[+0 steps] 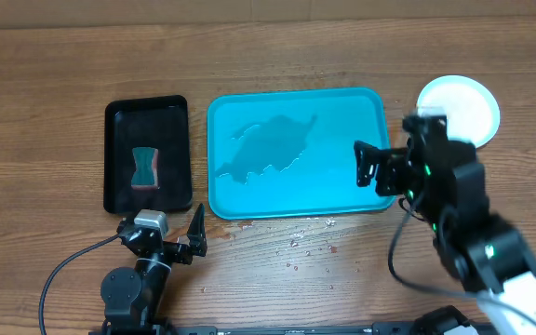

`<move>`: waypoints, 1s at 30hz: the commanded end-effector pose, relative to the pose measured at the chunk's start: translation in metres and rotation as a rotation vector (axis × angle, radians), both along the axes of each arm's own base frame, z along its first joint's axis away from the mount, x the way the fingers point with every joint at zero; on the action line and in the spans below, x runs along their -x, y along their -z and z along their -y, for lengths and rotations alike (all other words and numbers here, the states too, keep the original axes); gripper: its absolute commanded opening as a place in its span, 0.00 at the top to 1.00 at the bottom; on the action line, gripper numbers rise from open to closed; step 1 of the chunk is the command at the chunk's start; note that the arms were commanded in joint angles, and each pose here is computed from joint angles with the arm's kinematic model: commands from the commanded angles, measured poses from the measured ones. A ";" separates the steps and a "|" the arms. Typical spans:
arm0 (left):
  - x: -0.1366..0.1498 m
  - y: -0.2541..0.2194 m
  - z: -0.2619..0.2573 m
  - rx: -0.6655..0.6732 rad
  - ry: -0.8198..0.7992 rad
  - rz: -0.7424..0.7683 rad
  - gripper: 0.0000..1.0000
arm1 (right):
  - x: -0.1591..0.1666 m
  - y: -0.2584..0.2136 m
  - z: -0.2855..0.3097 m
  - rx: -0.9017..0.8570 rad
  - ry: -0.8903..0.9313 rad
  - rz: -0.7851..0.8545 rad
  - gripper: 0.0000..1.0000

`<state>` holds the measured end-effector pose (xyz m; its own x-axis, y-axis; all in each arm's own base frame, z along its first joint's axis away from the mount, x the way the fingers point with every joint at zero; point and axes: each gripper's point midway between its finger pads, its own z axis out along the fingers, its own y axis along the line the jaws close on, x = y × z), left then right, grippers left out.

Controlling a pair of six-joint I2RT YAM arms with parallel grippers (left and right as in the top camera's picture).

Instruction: Clean dirty plates on tray and stack at the side

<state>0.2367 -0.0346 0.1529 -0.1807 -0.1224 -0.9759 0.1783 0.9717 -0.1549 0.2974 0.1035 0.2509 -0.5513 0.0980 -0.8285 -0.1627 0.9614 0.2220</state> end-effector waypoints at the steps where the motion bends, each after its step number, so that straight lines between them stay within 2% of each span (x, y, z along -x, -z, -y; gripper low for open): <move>1: 0.000 -0.001 -0.001 0.009 -0.006 0.008 0.00 | 0.013 0.019 0.009 0.016 0.000 0.085 0.00; 8: 0.000 -0.001 -0.001 0.009 -0.006 0.008 0.00 | 0.042 0.069 0.020 -0.045 0.003 0.242 0.00; 14: 0.000 -0.001 -0.001 0.009 -0.006 0.008 0.00 | 0.055 0.094 0.025 -0.075 0.005 0.320 0.00; 22: 0.000 -0.001 -0.001 0.009 -0.006 0.007 0.00 | 0.061 0.098 0.028 -0.104 0.009 0.400 0.00; 30: 0.000 -0.001 -0.001 0.009 -0.006 0.008 0.00 | 0.064 0.082 0.029 -0.129 0.010 0.467 0.00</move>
<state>0.2368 -0.0346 0.1532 -0.1788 -0.1224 -0.9762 0.1786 0.9717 -0.1545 0.2338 0.0769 0.1626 -0.1551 0.2115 -0.9650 -0.2644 0.9323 0.2468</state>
